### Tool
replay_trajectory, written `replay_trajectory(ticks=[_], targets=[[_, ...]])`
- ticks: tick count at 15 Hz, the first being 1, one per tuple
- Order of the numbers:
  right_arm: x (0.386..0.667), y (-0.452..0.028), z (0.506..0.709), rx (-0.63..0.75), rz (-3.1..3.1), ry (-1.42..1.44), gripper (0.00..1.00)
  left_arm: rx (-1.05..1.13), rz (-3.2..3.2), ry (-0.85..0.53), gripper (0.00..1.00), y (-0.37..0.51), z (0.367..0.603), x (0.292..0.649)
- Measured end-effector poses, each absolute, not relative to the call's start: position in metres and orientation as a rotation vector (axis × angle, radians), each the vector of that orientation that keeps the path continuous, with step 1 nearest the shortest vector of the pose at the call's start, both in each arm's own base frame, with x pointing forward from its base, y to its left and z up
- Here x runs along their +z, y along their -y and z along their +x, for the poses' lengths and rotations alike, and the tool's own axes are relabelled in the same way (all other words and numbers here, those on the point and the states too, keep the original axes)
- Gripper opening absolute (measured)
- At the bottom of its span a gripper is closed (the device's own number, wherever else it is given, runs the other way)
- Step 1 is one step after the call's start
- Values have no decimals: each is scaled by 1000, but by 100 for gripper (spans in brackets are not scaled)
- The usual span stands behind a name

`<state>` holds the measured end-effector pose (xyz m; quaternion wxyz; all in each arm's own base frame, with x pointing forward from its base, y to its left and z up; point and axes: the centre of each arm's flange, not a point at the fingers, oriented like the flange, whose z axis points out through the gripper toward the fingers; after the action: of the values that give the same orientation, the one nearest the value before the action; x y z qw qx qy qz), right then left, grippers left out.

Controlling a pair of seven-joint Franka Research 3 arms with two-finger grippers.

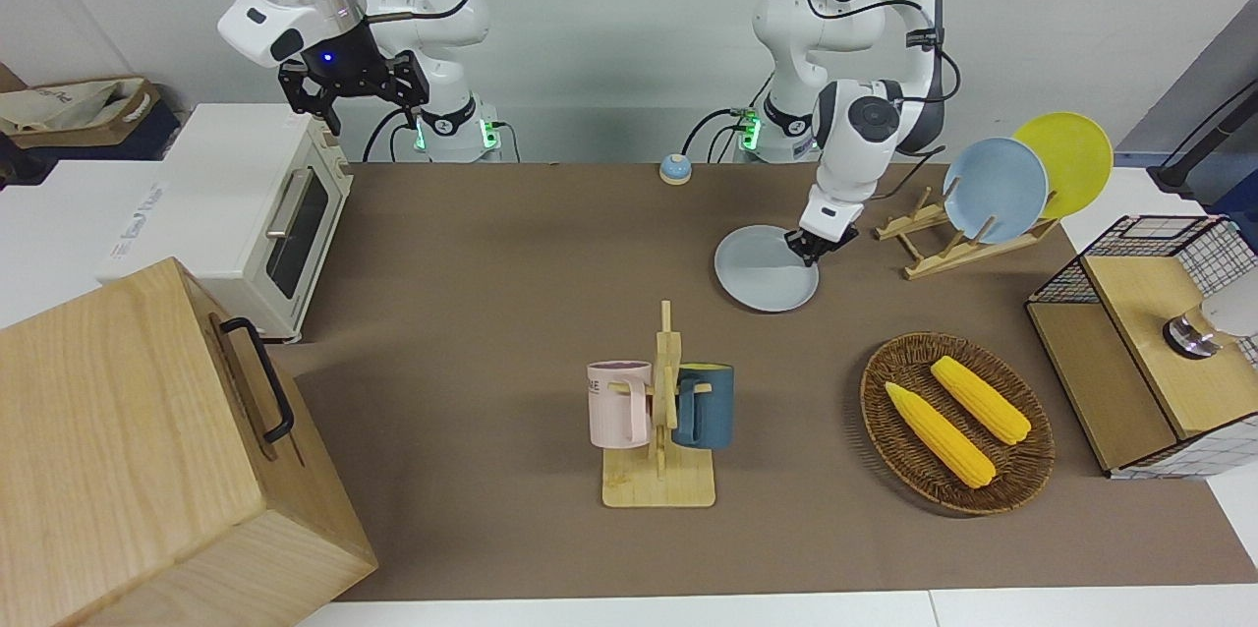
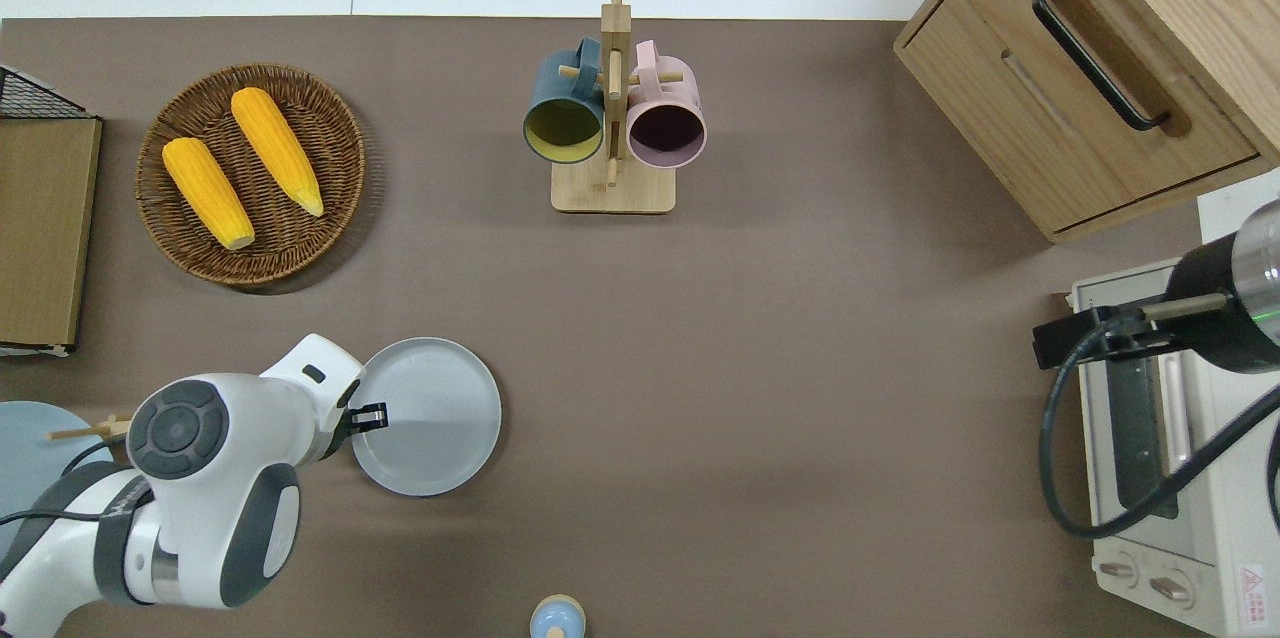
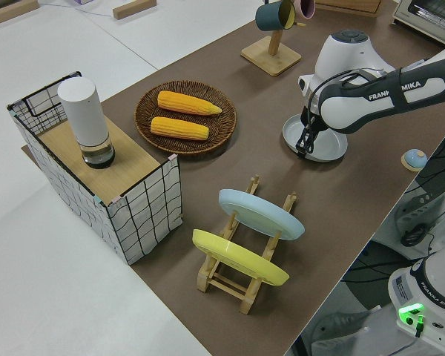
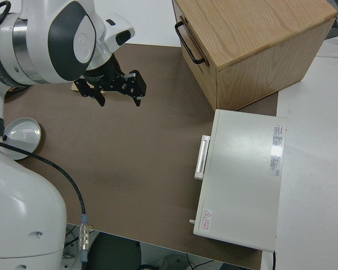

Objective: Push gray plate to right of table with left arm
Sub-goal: 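Push the gray plate with the left gripper across the table toward the toaster oven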

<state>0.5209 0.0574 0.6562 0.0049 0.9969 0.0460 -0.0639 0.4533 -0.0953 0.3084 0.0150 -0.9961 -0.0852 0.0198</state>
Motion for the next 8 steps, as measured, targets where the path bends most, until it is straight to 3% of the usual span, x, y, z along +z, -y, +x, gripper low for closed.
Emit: replay_trajectory(ticks=[8], targets=[[656,-57,521,-200,3122,-144,99,51,-3068,503,1,230,452,302]])
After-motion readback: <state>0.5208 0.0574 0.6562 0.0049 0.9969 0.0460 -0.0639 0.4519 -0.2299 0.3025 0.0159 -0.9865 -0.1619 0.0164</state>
